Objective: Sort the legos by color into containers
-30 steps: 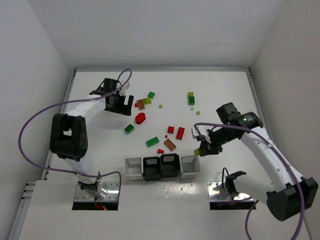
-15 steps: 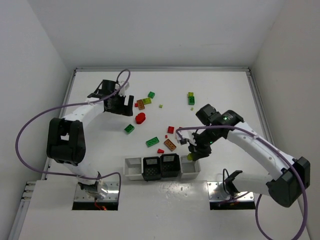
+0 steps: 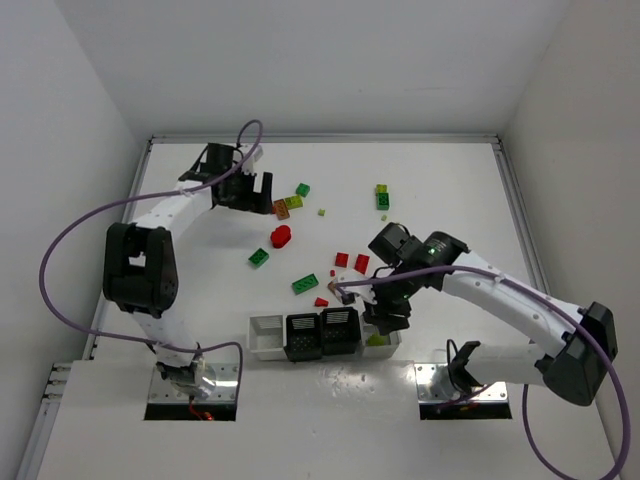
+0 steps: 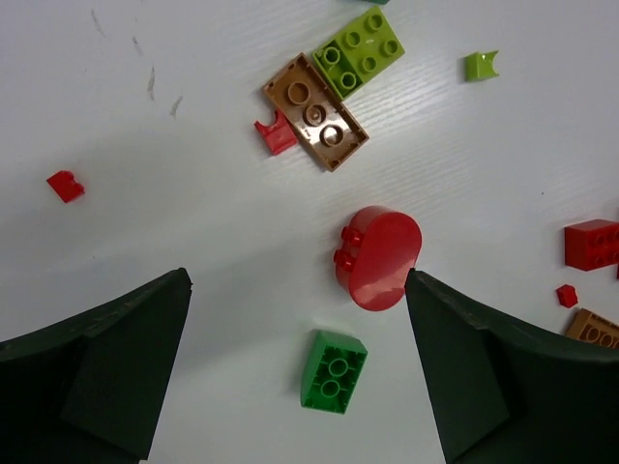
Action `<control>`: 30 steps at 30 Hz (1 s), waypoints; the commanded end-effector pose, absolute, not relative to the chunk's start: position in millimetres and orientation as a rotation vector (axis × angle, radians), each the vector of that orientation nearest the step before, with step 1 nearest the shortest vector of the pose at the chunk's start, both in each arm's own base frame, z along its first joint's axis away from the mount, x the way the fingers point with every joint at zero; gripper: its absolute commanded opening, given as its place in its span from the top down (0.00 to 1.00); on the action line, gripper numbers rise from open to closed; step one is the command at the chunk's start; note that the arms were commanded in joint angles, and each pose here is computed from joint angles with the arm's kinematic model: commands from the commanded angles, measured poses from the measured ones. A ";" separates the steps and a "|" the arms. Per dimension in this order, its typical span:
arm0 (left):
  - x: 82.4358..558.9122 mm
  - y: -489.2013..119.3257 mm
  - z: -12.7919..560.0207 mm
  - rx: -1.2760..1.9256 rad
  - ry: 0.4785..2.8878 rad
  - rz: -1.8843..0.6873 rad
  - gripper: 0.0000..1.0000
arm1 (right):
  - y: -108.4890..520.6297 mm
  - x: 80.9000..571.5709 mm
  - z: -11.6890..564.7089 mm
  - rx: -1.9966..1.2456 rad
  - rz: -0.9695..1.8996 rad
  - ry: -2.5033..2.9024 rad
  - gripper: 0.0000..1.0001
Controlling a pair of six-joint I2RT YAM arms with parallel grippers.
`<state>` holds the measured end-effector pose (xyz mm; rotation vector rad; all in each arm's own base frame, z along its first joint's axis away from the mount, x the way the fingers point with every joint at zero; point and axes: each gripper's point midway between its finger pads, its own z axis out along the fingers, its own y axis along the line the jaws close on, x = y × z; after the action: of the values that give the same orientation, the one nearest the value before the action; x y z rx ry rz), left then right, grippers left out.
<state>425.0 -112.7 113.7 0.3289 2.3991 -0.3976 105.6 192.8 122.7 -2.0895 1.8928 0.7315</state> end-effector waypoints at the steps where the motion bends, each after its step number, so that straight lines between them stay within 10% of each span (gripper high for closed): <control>1: 448.8 -128.5 127.7 0.343 2.335 -0.428 0.02 | 199.0 108.0 120.6 -2.048 0.686 1.920 0.45; 30: 521.2 -197.3 33.5 0.955 2.337 -0.264 0.27 | 211.9 221.1 207.9 -1.112 0.530 2.211 0.32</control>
<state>531.3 -198.9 38.4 0.8779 2.3288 -0.2722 194.1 206.6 186.0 -1.3146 2.1989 0.5179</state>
